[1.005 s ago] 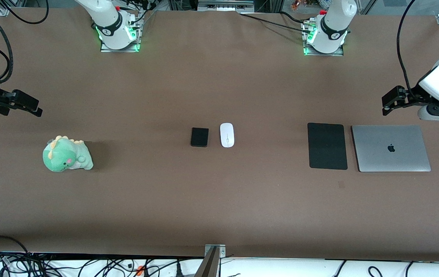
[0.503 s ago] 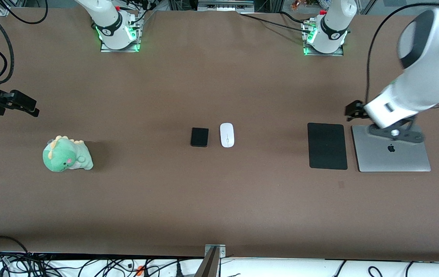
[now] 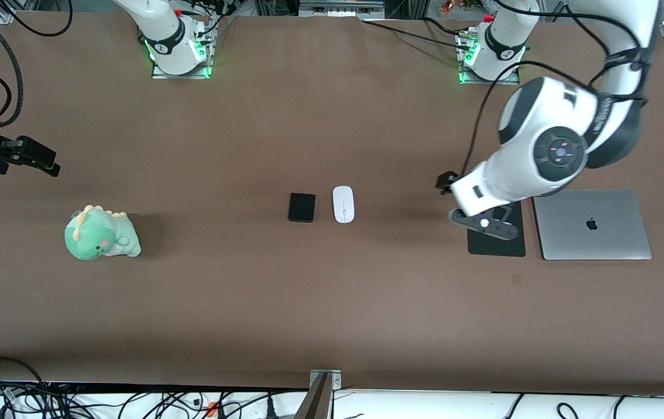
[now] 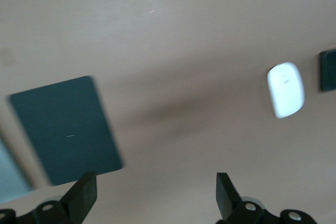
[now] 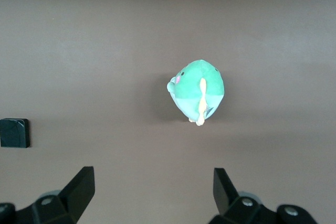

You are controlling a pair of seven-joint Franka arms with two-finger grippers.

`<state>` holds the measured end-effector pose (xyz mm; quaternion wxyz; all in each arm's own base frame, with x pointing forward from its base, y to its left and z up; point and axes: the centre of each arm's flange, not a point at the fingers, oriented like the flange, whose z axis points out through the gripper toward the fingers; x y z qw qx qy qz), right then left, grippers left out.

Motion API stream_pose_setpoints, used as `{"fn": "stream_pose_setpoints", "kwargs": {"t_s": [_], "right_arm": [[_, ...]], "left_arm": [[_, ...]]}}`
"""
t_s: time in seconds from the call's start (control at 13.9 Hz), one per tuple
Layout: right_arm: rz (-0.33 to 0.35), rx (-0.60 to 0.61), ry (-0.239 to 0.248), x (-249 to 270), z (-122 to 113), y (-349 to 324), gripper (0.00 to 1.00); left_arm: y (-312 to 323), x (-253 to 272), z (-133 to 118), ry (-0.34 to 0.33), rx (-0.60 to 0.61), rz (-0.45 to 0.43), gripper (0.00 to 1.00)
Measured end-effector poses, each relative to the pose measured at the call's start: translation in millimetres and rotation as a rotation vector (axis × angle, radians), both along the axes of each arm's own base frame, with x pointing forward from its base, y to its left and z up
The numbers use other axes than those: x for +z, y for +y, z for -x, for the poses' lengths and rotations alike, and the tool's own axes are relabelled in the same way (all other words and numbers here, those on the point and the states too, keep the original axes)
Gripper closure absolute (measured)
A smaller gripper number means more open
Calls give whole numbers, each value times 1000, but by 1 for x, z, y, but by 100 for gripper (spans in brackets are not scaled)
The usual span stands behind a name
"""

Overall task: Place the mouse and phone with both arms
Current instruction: 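Lower the left gripper over the white mouse and grasp it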

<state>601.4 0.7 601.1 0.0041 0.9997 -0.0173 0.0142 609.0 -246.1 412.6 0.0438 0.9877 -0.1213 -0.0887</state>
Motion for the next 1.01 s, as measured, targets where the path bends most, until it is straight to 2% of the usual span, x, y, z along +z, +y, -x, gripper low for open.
{"fn": "stream_pose_setpoints", "kwargs": {"t_s": [0.29, 0.5, 0.79, 1.01], "right_arm": [[2, 0, 1, 0, 0, 0, 0], [2, -2, 7, -1, 1, -1, 0], [3, -3, 10, -1, 1, -2, 0], [3, -3, 11, -1, 1, -2, 0]], "left_arm": [[-101, -49, 22, -44, 141, 6, 0], [-153, -103, 36, -61, 239, 20, 0], [-200, -163, 58, -72, 304, 40, 0], [-212, -198, 64, -102, 308, 55, 0]]}}
